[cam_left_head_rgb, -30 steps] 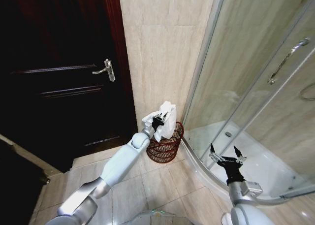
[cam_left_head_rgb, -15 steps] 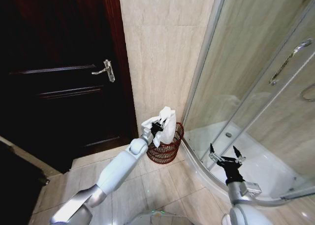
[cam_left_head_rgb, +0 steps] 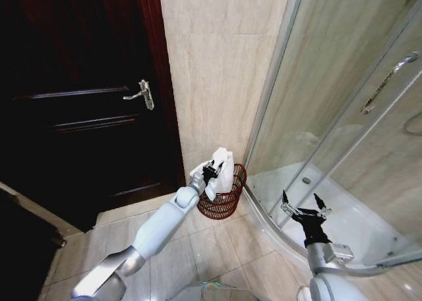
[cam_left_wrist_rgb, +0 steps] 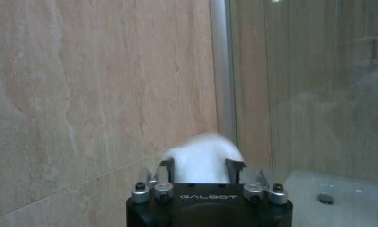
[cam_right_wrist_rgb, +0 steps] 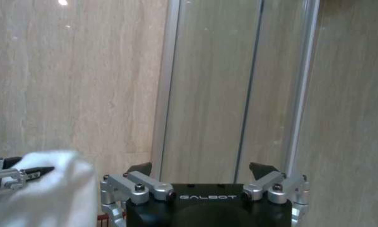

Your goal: Discard the used towel into the hamper.

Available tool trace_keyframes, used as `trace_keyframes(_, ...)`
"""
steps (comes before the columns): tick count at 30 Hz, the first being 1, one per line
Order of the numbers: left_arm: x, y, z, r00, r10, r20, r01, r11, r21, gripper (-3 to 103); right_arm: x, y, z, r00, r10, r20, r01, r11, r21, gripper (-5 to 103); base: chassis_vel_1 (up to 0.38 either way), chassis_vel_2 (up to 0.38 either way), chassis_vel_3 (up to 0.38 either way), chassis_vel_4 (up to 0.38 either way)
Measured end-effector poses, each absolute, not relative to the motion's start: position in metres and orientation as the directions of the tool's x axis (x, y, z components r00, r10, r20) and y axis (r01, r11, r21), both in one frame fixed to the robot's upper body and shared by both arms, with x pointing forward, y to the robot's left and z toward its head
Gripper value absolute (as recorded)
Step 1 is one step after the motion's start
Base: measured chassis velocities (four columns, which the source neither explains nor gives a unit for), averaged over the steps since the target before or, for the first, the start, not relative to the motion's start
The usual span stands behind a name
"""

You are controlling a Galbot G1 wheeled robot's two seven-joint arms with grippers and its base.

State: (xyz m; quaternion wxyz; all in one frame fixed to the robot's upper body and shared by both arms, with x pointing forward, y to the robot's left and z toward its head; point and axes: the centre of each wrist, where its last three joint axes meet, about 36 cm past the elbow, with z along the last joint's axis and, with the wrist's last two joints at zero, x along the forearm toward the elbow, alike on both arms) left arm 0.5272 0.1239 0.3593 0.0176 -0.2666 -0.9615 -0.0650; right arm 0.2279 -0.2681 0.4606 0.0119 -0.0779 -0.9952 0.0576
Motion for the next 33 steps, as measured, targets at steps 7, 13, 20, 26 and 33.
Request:
trace_keyframes(7,0.524,0.124,0.364,-0.854,0.514,0.082,0.521,0.845,0.124,78,0.227,-0.268,0.463,-0.988,0.155,0.006,0.153,0.982,-0.114,100,0.0,0.0,0.0,0.0)
trace_keyframes(13,0.521,0.122,0.365,-0.857,0.508,0.084,0.515,0.849,0.123,98,0.226,-0.268,0.465,-0.988,0.155,0.004,0.154,0.982,-0.113,100,0.0,0.0,0.0,0.0)
trace_keyframes(20,0.501,0.131,0.362,-0.877,0.475,0.065,0.479,0.874,0.08,100,0.224,-0.268,0.468,-0.988,0.156,0.005,0.155,0.983,-0.102,100,0.0,0.0,0.0,0.0)
trace_keyframes(26,0.464,0.162,0.363,-0.939,0.341,0.032,0.342,0.939,0.031,100,0.225,-0.268,0.469,-0.987,0.159,0.021,0.157,0.985,-0.078,100,0.0,0.0,0.0,0.0)
trace_keyframes(33,0.398,0.214,0.361,-0.999,0.042,0.014,0.043,0.995,0.086,100,0.227,-0.268,0.47,-0.99,0.14,0.028,0.138,0.988,-0.067,100,0.0,0.0,0.0,0.0)
